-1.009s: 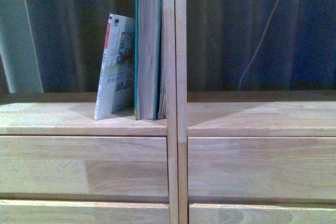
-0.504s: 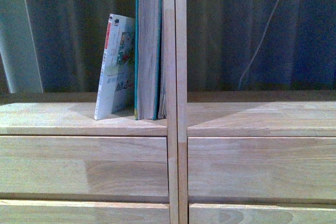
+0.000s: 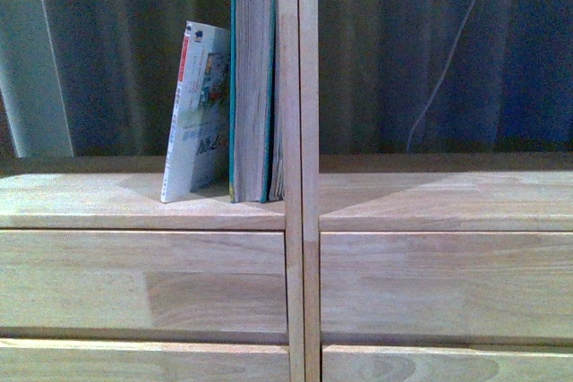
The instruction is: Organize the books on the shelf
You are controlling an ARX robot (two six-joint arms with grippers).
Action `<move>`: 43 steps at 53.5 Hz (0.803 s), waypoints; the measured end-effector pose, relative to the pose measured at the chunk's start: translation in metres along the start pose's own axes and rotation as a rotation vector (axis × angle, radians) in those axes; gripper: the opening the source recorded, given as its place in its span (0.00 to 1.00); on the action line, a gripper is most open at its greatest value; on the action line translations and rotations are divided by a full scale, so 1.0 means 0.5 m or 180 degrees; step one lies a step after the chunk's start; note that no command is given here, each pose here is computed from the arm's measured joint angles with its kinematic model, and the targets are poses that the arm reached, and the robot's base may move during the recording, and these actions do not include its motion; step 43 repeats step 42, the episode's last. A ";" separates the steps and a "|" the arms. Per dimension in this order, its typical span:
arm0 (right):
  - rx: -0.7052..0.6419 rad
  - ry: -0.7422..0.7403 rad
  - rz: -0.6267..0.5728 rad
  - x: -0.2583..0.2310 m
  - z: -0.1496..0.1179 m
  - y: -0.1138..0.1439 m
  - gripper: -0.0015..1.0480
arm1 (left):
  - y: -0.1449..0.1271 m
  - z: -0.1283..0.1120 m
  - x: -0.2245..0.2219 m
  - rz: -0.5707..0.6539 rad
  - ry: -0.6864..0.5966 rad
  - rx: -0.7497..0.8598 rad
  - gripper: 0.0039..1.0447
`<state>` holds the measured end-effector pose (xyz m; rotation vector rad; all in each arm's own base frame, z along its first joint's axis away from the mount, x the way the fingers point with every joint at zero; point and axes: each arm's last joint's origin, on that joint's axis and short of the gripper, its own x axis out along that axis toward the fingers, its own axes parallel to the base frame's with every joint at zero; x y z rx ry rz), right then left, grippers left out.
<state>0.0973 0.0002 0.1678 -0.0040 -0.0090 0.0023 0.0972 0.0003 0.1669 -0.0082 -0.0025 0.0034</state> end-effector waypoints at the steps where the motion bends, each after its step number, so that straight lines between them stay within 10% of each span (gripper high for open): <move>1: 0.0000 0.0000 0.0001 0.000 0.000 0.000 0.93 | 0.000 0.000 0.000 0.0000 0.0000 0.0000 0.93; 43: 0.0000 0.0000 0.0000 0.000 0.000 0.000 0.93 | 0.000 0.000 0.000 0.0000 0.0000 0.0000 0.93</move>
